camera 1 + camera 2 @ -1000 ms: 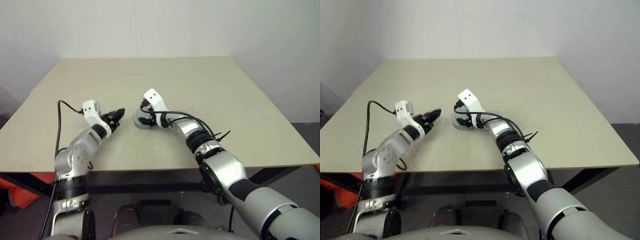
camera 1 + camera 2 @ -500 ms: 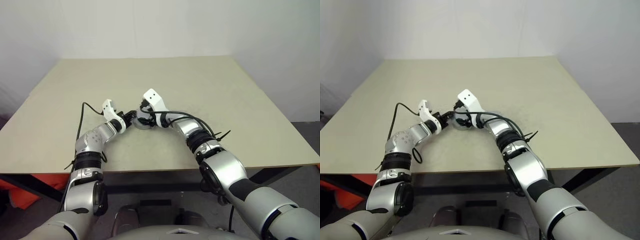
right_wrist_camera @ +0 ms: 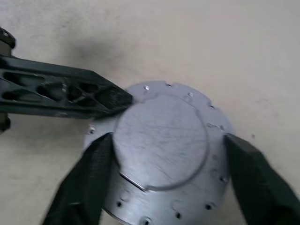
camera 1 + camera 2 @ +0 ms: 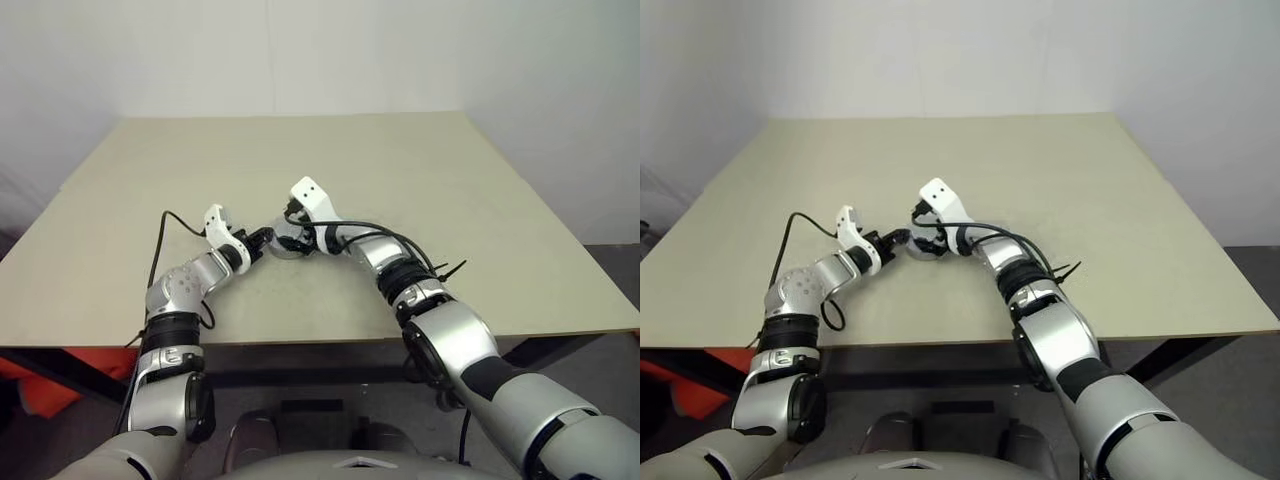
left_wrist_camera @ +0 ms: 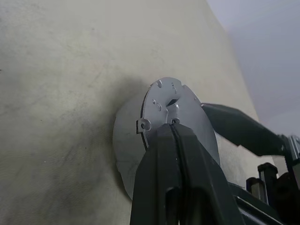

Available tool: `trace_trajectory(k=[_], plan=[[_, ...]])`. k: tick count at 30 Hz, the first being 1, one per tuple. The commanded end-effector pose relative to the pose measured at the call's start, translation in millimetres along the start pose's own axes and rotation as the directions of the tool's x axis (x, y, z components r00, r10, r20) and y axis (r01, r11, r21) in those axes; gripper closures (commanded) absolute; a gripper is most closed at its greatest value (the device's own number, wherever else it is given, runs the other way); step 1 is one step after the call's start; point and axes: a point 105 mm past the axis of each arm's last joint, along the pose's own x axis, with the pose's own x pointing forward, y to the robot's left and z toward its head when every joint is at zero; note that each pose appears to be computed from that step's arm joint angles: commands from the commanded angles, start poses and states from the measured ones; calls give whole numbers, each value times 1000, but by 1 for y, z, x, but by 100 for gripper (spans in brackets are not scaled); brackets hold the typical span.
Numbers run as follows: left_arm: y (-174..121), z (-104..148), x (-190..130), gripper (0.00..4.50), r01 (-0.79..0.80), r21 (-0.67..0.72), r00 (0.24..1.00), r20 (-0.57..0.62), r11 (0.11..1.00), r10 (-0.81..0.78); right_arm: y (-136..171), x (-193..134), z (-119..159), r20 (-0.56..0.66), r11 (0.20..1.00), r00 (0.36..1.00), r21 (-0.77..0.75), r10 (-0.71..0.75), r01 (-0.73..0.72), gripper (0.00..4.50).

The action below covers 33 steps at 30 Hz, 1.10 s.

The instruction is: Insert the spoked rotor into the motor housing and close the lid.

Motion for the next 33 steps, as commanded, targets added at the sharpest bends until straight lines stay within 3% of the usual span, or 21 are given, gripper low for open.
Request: trace_trajectory(k=[1,10,15,23,33], plan=[[2,-8,0,450,-22,4,999,-32,1000,22,-7,-7,-5,-18,1000,1000,2,-5,5,3],[-2,-10,0,450,-8,11,999,-51,1000,8,-9,-43,45,149,995,985,36,83,-89,3],[-2,-12,1,450,-6,13,998,-58,1000,7,-26,-53,33,121,969,992,242,18,-48,3],[-3,-12,1,450,-7,21,998,-58,1000,8,-36,-55,-34,-66,731,998,680,-12,54,3],[0,-11,-1,450,-18,37,998,-57,999,20,-14,-50,-36,9,390,995,920,98,-47,3]])
